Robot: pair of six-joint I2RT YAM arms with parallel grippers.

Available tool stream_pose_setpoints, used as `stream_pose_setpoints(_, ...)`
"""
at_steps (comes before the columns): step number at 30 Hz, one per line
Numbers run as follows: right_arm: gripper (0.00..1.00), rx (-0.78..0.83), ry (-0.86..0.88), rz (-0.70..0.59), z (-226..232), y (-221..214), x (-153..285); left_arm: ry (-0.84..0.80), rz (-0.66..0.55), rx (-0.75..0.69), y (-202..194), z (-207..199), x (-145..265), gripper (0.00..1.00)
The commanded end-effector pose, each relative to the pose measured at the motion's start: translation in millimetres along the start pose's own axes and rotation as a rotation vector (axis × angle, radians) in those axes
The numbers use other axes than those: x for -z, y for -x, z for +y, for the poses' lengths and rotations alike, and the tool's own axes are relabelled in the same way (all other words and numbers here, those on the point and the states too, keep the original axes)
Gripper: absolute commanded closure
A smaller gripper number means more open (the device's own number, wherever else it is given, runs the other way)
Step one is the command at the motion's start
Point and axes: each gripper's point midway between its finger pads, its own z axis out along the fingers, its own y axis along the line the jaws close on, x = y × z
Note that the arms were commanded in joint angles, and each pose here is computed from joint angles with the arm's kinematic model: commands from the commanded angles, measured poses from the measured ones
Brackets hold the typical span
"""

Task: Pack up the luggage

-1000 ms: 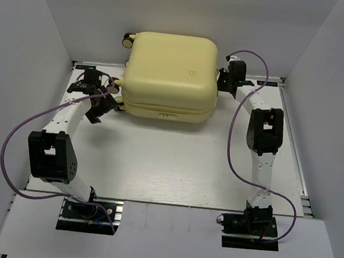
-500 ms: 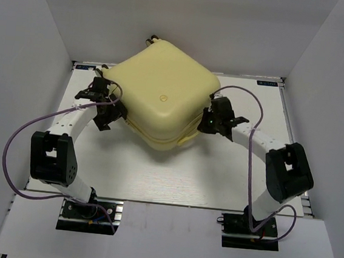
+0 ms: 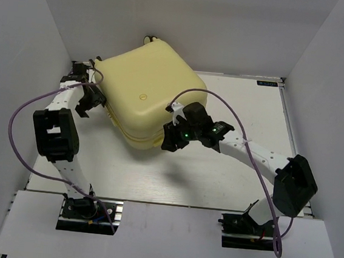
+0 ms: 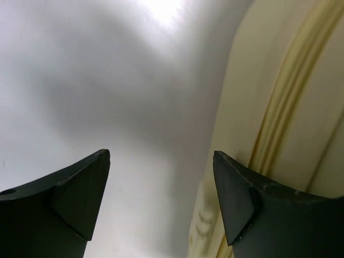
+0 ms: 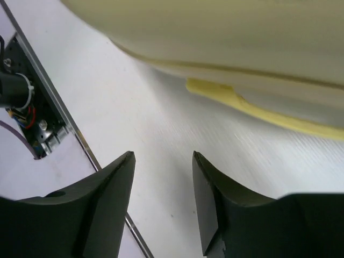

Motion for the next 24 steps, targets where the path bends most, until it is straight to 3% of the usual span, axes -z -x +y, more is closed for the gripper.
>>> stream_pose_setpoints(1,0.46,0.029,-0.043,0.001,-6.8,4.2,28.3,-0.165,-0.066,-0.025,38.0,-52.1,-0.4,0.12)
stream_pose_setpoints(3,0.37,0.004,-0.116,-0.02,-14.3,5.5,43.3,-0.149,-0.056,-0.018,50.5,-51.2,5.7,0.12)
stream_pose_setpoints(5,0.26,-0.025,-0.359,-0.073,-54.7,11.3,64.5,-0.109,-0.023,-0.015,41.4,-38.1,7.3,0.11)
stream_pose_setpoints(8,0.18,-0.115,-0.669,-0.127,-108.2,12.5,100.5,-0.104,-0.089,0.005,27.8,-16.8,51.7,0.05)
stream_pose_setpoints(11,0.16,-0.168,-0.771,-0.129,-130.9,7.3,119.2,-0.067,-0.057,0.024,-6.1,9.3,76.5,0.0)
stream_pose_setpoints(13,0.16,-0.19,-0.79,-0.129,-141.2,4.4,124.3,-0.031,-0.097,0.067,-22.2,31.3,101.8,0.0)
stream_pose_setpoints(15,0.16,-0.207,-0.792,-0.141,-151.2,6.1,128.1,0.027,-0.037,0.074,-60.7,51.6,99.8,0.0)
stream_pose_setpoints(16,0.16,-0.196,-0.773,-0.153,-154.4,8.1,126.6,-0.032,-0.084,0.082,-65.8,50.4,120.7,0.0)
stream_pose_setpoints(18,0.19,-0.156,-0.731,-0.174,-153.0,13.8,123.0,-0.072,-0.057,0.071,-96.4,43.4,121.4,0.0)
stream_pose_setpoints(19,0.19,-0.149,-0.715,-0.181,-156.1,13.4,120.9,-0.167,-0.063,0.013,-124.2,25.9,132.1,0.0)
stream_pose_setpoints(24,0.22,-0.095,-0.715,-0.222,-169.7,26.8,124.5,-0.313,-0.109,-0.052,-174.9,-21.9,152.6,0.0)
